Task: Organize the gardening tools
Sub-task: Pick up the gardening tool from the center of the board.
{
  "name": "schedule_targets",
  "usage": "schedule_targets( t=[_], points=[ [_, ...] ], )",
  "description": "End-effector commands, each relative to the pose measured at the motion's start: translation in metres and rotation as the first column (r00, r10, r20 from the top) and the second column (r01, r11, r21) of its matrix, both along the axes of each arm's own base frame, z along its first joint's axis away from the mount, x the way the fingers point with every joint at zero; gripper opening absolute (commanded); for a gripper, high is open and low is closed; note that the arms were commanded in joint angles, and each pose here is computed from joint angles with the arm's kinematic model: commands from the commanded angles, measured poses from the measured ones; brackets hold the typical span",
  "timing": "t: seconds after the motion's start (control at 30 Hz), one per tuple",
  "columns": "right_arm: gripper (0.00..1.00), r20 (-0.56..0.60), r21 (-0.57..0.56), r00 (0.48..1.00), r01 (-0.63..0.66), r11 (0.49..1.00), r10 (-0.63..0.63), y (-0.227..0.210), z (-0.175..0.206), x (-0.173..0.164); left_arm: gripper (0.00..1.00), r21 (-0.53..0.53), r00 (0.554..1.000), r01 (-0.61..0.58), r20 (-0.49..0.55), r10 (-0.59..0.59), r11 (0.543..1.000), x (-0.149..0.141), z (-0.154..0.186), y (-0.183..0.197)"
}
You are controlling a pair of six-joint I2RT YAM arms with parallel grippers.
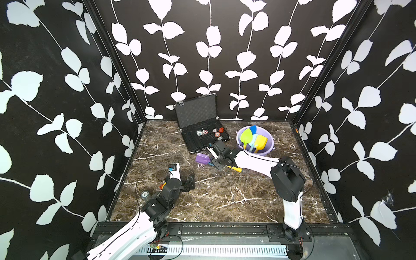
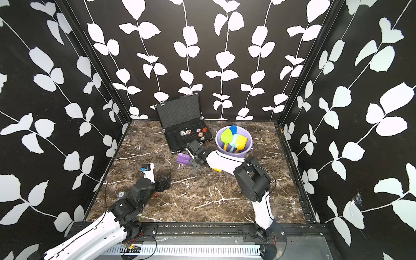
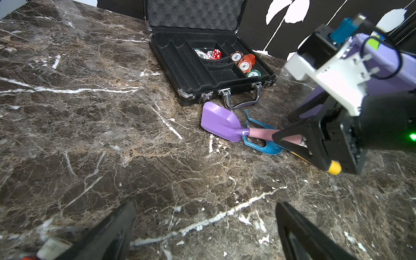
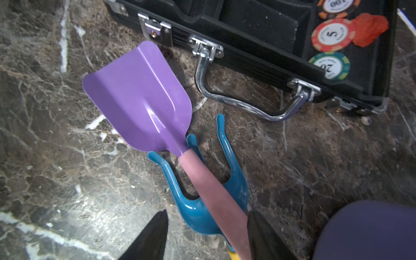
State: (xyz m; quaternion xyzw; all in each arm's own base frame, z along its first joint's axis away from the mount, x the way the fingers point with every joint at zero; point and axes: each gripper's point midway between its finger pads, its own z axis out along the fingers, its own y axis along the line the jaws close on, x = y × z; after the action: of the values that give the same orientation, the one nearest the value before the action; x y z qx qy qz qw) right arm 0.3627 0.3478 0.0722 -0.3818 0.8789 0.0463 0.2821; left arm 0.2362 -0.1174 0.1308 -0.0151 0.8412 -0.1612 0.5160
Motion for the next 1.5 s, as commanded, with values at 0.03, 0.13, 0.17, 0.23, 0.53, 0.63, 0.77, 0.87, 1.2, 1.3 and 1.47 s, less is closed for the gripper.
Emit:
schedule_targets(
  t=[0.03,0.13,0.17,0.23,0.53,0.63,0.77,0.87,1.2,1.3,1.47],
  points=[
    [0.59,-0.054,-0.016,0.997,-0.058,0.998,0.057,0.004,-0.009,0.002,0.99,-0.002,1.0,-0.009,0.012,0.009,1.0,0.0,0.001,0.002],
    [0.6,-0.068,-0.038,0.996,-0.06,0.997,0.058,0.002,-0.015,0.007,0.99,0.01,1.0,-0.013,0.016,0.013,1.0,0.001,0.0,0.003],
    [0.6,-0.069,-0.045,0.996,-0.058,0.997,0.055,0.001,-0.016,0.009,0.99,0.015,1.0,-0.014,0.018,0.013,1.0,0.001,0.001,0.004],
    [0.6,-0.077,-0.056,0.996,-0.058,0.997,0.054,0.0,-0.019,0.011,0.99,0.022,1.0,-0.017,0.021,0.016,1.0,0.001,0.002,0.005],
    [0.56,-0.132,-0.061,0.987,-0.1,0.993,0.091,0.003,-0.031,0.004,0.99,0.032,0.999,-0.025,0.035,0.024,0.999,0.003,0.005,0.006],
    [0.54,-0.153,-0.052,0.983,-0.114,0.992,0.105,0.005,-0.032,0.001,0.99,0.03,0.999,-0.026,0.036,0.025,0.999,0.003,0.006,0.006],
    [0.48,-0.18,-0.037,0.976,-0.132,0.991,0.124,0.008,-0.034,-0.006,0.99,0.03,0.999,-0.026,0.037,0.024,0.999,0.003,0.006,0.006],
    [0.43,-0.21,-0.025,0.967,-0.152,0.988,0.143,0.01,-0.035,-0.015,0.99,0.026,0.999,-0.025,0.039,0.024,0.999,0.003,0.008,0.006],
    [0.35,-0.211,-0.047,0.959,-0.205,0.978,0.191,0.016,-0.031,-0.039,0.99,0.018,0.999,-0.026,0.034,0.025,1.0,0.003,0.006,0.006],
    [0.38,-0.215,-0.064,0.958,-0.206,0.976,0.188,0.016,-0.037,-0.039,0.99,0.008,0.999,-0.024,0.035,0.023,1.0,0.002,0.007,0.005],
    [0.35,-0.227,-0.098,0.956,-0.213,0.972,0.187,0.016,-0.047,-0.042,0.99,0.002,0.999,-0.025,0.037,0.025,1.0,0.002,0.007,0.005]
  ],
)
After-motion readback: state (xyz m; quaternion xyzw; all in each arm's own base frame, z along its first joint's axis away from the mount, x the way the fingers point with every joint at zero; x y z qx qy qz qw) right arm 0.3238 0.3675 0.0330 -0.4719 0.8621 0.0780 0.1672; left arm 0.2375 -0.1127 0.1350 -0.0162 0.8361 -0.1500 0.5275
